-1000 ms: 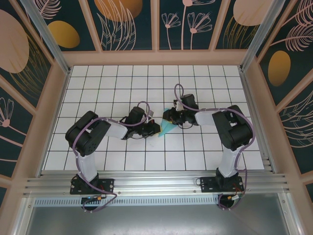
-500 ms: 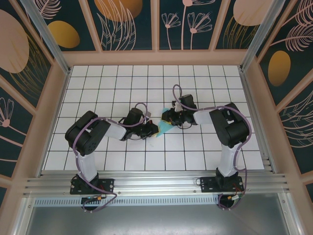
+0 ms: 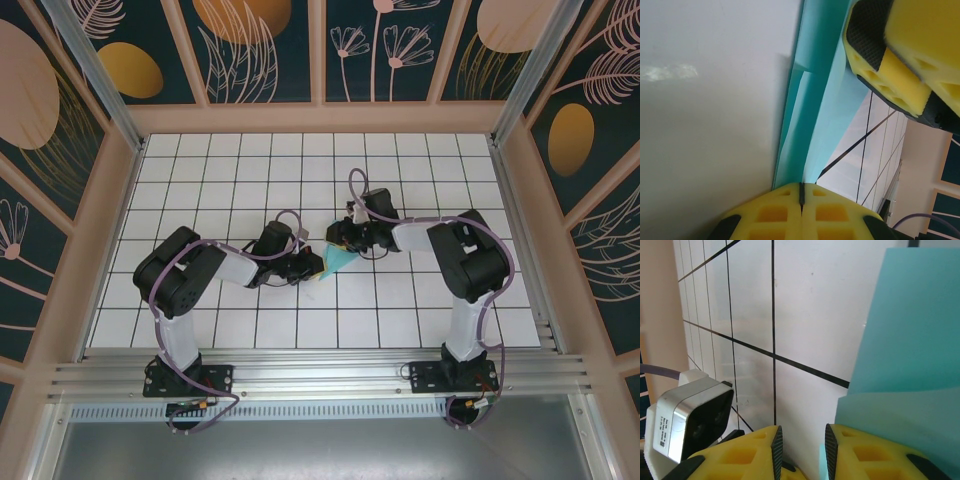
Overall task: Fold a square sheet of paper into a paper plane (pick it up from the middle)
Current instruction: Fourth fold the wing at the center of the table.
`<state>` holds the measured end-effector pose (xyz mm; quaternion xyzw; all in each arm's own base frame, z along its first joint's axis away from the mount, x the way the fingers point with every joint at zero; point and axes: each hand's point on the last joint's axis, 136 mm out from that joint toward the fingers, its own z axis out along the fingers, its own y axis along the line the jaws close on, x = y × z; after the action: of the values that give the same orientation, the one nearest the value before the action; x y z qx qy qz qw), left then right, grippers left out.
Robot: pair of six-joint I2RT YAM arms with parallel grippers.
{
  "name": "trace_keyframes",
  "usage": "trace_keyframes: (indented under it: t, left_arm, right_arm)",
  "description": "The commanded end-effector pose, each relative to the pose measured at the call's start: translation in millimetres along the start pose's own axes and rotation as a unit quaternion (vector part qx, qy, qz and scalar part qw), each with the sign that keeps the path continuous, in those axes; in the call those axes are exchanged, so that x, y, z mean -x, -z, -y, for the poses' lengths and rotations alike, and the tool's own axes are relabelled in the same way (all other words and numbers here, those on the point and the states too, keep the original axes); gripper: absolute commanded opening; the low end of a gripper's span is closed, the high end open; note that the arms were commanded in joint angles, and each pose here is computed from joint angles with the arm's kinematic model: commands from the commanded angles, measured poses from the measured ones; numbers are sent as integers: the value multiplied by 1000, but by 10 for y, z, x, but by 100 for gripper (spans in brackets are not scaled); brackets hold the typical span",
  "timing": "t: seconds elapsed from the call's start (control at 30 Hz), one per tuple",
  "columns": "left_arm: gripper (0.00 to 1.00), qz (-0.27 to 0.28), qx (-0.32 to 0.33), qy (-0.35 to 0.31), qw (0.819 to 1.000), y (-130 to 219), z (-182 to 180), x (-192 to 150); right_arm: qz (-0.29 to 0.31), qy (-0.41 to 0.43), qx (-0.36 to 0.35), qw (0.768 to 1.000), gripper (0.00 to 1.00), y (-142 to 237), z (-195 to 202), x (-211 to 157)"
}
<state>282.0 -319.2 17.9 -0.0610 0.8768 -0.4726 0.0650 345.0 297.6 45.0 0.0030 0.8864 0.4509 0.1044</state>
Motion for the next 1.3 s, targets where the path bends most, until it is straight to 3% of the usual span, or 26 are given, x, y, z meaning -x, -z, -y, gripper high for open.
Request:
trace_keyframes:
  t: [0.0, 0.23, 0.43, 0.53, 1.0, 1.27]
  left_arm:
    - [0, 17, 21, 0, 1000, 28, -119, 45]
    - [0, 27, 24, -7, 999, 68, -104, 67]
    - [23, 38, 51, -40, 997, 128, -88, 134]
    - [28, 43, 71, -59, 995, 153, -86, 182]
    - [30, 29, 50, -103, 993, 85, 87, 243]
    - [27, 8, 51, -113, 992, -29, 104, 261]
  right_arm:
    - [-9, 8, -4, 1000, 32, -96, 20, 21]
    - [-19, -2, -19, 1000, 30, -198, 186, -4]
    - [-23, -3, -19, 1000, 30, -212, 215, -30]
    - [-24, -4, -19, 1000, 30, -210, 218, -40]
    - [-21, -7, -14, 1000, 30, -199, 186, -38]
    - [-19, -8, -15, 1000, 30, -191, 195, -50]
